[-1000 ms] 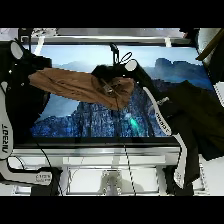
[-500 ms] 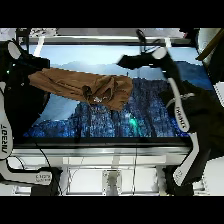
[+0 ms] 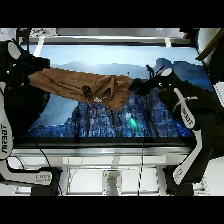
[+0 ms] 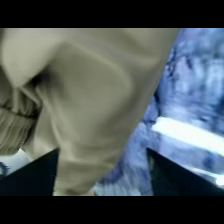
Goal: Fold the clothes and pants, and hang the long-sleeved shirts on hangers.
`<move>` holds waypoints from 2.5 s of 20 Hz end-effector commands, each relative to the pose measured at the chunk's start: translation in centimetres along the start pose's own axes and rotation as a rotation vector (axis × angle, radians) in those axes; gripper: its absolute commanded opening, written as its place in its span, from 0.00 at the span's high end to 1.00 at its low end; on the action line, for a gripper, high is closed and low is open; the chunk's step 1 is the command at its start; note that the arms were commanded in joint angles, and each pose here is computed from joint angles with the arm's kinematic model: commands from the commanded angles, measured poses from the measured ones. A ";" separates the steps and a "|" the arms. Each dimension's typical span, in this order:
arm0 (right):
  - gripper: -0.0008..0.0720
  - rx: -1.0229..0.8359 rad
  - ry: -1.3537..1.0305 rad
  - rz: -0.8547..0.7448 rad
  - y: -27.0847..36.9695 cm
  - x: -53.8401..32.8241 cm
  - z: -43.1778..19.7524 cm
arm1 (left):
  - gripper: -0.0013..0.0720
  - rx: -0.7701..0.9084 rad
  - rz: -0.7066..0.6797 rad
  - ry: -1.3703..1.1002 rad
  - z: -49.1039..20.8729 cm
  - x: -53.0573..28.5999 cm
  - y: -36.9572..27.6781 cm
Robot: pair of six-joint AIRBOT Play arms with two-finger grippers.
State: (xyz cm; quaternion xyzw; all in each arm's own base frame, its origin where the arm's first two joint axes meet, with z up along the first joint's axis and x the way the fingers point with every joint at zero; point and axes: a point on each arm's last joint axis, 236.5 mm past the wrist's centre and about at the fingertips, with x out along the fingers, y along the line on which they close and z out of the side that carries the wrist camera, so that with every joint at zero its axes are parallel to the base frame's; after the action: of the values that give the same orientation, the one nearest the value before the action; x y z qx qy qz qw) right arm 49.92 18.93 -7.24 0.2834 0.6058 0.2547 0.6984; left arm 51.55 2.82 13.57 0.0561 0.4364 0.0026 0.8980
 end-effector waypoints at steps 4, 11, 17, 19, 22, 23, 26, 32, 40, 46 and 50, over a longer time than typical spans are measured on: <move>0.14 0.055 -0.059 0.060 2.4 6.1 0.2 | 0.97 -0.002 -0.004 0.000 0.0 0.0 -0.1; 0.97 -0.079 0.051 0.153 8.2 3.5 -0.8 | 0.97 -0.003 -0.004 0.008 -0.2 -0.5 0.0; 0.97 -0.183 0.248 0.064 9.4 -9.4 -5.5 | 0.96 -0.003 0.001 -0.051 0.4 -6.7 0.0; 0.97 -0.176 0.319 0.044 9.7 -14.5 -8.1 | 0.96 0.003 -0.009 -0.054 0.0 -9.2 -0.6; 0.97 -0.212 0.208 -0.004 10.5 -19.6 -8.1 | 0.97 -0.004 -0.102 -0.016 -1.2 -11.0 -4.1; 0.97 -0.229 0.174 -0.014 11.0 -20.8 -8.1 | 0.96 0.011 -0.169 -0.001 -1.4 -11.1 -6.5; 0.97 -0.256 0.125 -0.022 12.0 -22.6 -8.4 | 0.97 0.095 -0.332 0.027 -1.7 -9.7 -14.6; 0.97 -0.183 0.042 -0.085 11.6 -20.4 -5.8 | 0.96 0.379 -0.557 0.195 -10.2 0.2 -36.5; 0.97 -0.199 0.059 -0.101 11.9 -19.6 -6.1 | 0.97 0.454 -0.613 0.178 -16.5 6.7 -46.5; 0.97 -0.162 0.023 -0.104 12.6 -18.8 -5.4 | 0.97 0.439 -0.523 0.172 -12.9 6.5 -40.6; 0.97 -0.117 -0.073 -0.071 15.8 -16.0 -3.4 | 0.97 0.364 -0.346 0.162 -7.4 5.3 -28.6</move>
State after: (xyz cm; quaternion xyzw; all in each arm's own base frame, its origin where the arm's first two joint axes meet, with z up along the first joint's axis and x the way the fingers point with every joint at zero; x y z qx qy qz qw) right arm 42.36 16.85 14.30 0.2004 0.5990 0.2673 0.7277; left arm 45.86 -31.67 -1.07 0.1308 0.4957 -0.2836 0.8104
